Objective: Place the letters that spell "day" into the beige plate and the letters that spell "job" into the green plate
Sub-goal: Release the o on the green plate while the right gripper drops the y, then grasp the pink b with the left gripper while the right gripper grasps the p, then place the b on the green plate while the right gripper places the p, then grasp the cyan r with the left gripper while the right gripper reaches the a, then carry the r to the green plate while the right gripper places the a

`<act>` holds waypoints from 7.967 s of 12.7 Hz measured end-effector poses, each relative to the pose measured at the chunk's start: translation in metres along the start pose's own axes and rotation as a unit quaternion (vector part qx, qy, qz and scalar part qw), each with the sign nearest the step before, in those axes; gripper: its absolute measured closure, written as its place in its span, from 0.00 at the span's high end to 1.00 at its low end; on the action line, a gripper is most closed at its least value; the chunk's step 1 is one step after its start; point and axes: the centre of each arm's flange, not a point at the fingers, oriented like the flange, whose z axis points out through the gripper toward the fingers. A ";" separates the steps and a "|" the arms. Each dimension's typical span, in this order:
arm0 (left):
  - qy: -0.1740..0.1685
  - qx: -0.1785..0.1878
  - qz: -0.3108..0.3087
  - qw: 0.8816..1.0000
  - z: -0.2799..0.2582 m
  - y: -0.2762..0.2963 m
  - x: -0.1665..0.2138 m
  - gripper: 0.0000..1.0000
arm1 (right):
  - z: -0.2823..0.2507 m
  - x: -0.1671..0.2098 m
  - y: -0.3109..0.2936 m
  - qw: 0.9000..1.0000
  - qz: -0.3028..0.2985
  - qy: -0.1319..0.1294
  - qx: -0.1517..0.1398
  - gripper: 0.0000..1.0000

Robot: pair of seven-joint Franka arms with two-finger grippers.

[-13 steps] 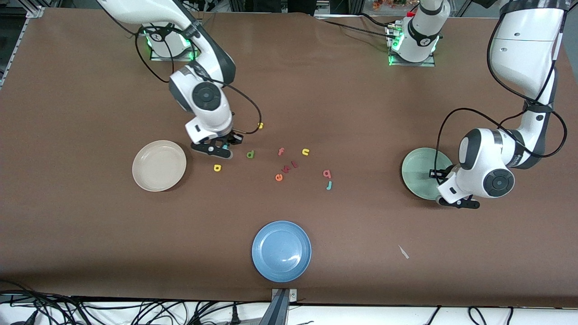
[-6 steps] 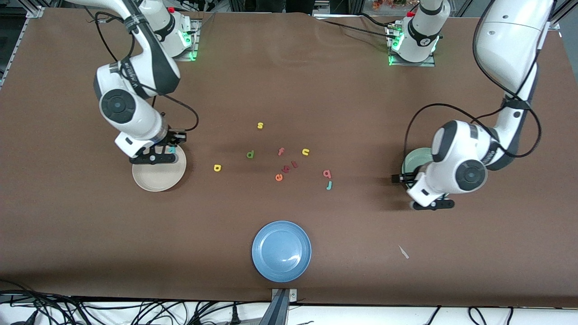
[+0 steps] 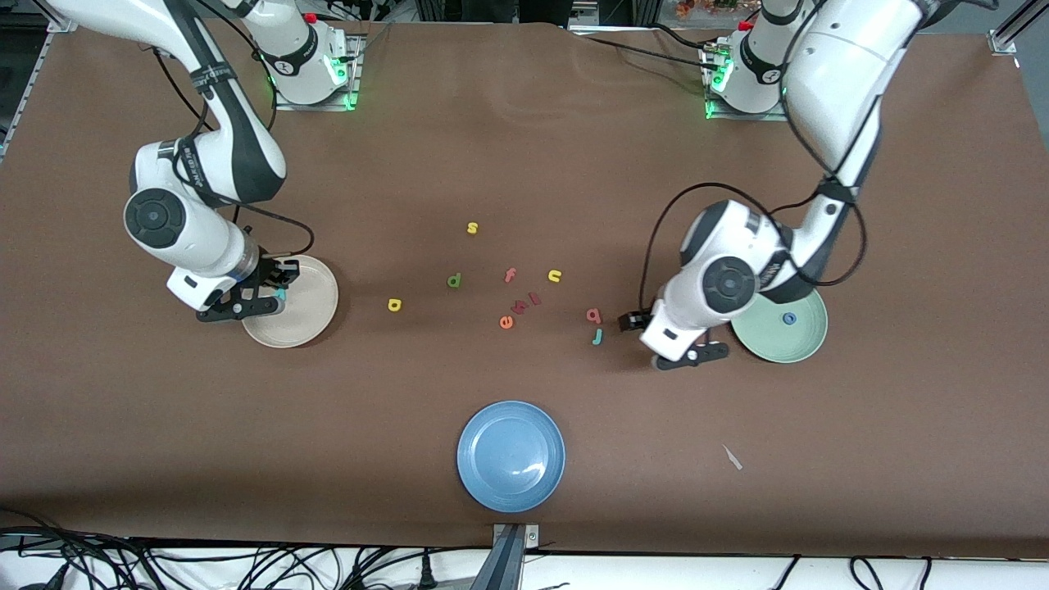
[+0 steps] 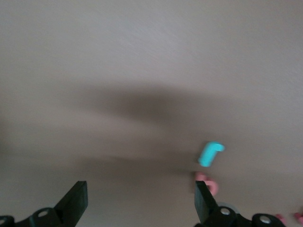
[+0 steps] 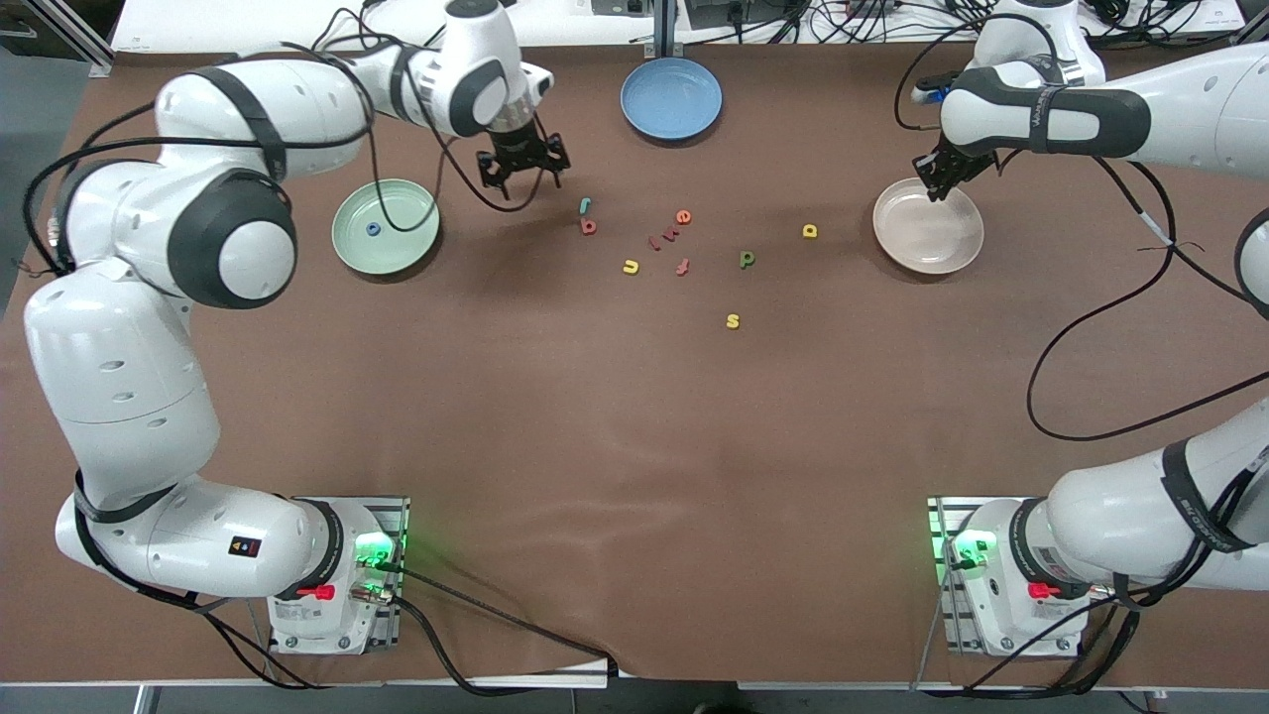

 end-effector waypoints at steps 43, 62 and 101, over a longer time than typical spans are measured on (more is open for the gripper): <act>0.014 0.025 -0.026 0.999 0.004 0.016 0.013 0.26 | 0.075 0.006 -0.265 0.979 0.201 0.039 0.014 0.29; -0.102 0.035 0.132 0.985 -0.046 -0.198 0.084 0.93 | 0.005 -0.003 -0.029 0.999 0.037 -0.035 0.012 0.68; 0.044 -0.026 -0.053 0.997 0.059 0.059 0.005 0.37 | -0.021 -0.001 -0.031 0.999 -0.020 -0.024 -0.023 0.28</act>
